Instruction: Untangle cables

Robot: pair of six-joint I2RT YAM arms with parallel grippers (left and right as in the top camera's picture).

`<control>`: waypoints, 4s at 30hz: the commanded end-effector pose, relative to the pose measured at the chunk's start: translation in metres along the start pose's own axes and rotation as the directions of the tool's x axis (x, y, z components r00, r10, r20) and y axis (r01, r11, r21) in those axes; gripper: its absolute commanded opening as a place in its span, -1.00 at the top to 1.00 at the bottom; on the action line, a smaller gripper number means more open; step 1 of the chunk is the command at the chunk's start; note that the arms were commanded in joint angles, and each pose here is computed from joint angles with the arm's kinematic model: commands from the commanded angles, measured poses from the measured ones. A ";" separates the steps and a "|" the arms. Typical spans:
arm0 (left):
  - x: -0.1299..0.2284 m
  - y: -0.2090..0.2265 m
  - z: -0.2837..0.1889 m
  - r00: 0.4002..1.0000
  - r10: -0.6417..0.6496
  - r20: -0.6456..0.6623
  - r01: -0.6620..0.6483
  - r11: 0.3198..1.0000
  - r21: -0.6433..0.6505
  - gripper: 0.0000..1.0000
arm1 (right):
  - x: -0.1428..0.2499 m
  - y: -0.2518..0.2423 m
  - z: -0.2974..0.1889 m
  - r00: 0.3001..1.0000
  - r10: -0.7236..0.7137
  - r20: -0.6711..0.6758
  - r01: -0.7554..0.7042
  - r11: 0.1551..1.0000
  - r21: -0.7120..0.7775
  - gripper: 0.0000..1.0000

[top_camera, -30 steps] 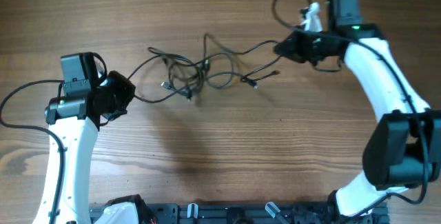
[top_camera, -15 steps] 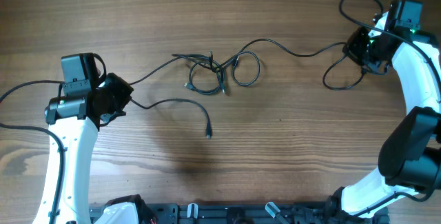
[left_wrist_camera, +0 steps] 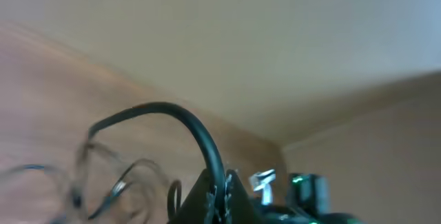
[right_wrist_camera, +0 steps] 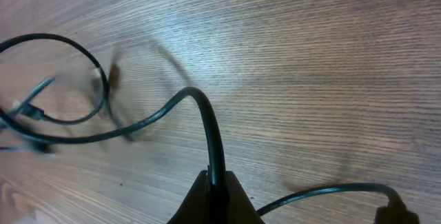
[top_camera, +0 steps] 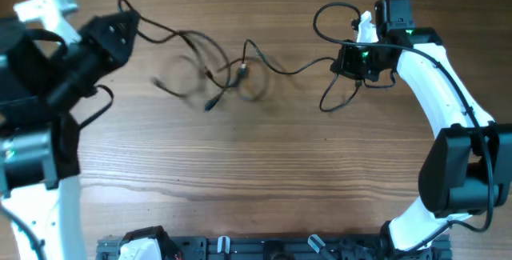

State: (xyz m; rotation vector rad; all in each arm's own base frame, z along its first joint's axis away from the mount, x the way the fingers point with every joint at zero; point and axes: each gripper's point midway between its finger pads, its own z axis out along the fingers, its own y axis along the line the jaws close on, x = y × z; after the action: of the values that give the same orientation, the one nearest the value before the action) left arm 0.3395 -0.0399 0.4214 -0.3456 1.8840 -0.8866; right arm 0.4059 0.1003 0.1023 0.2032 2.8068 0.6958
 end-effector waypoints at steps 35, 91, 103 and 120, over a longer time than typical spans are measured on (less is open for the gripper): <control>0.294 0.004 0.158 0.618 -0.073 -0.783 -0.149 0.967 -0.208 0.92 | -0.158 -0.263 -0.239 0.581 0.310 0.752 -0.695 0.670 0.261 0.91; 0.182 0.124 0.119 0.757 -0.155 -0.635 -0.261 0.820 -0.510 -1.00 | -0.058 0.052 -0.144 0.967 -0.198 0.159 0.202 0.979 -0.009 -0.99; 0.171 0.174 0.138 0.591 0.157 -0.792 -0.456 0.874 -0.167 -0.81 | -0.058 0.051 -0.142 0.968 -0.197 0.155 0.200 0.980 -0.008 -1.00; 0.174 0.165 0.165 0.704 -0.042 -0.709 -0.212 0.940 -0.266 0.92 | -0.036 0.117 -0.144 0.918 -0.360 0.165 0.394 0.867 -0.304 -0.99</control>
State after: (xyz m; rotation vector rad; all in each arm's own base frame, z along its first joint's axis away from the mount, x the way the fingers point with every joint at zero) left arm 0.4327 -0.0697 0.0701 -0.1260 2.9062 -0.4161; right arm 0.4202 0.0971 0.2759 -0.1418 2.5589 0.8358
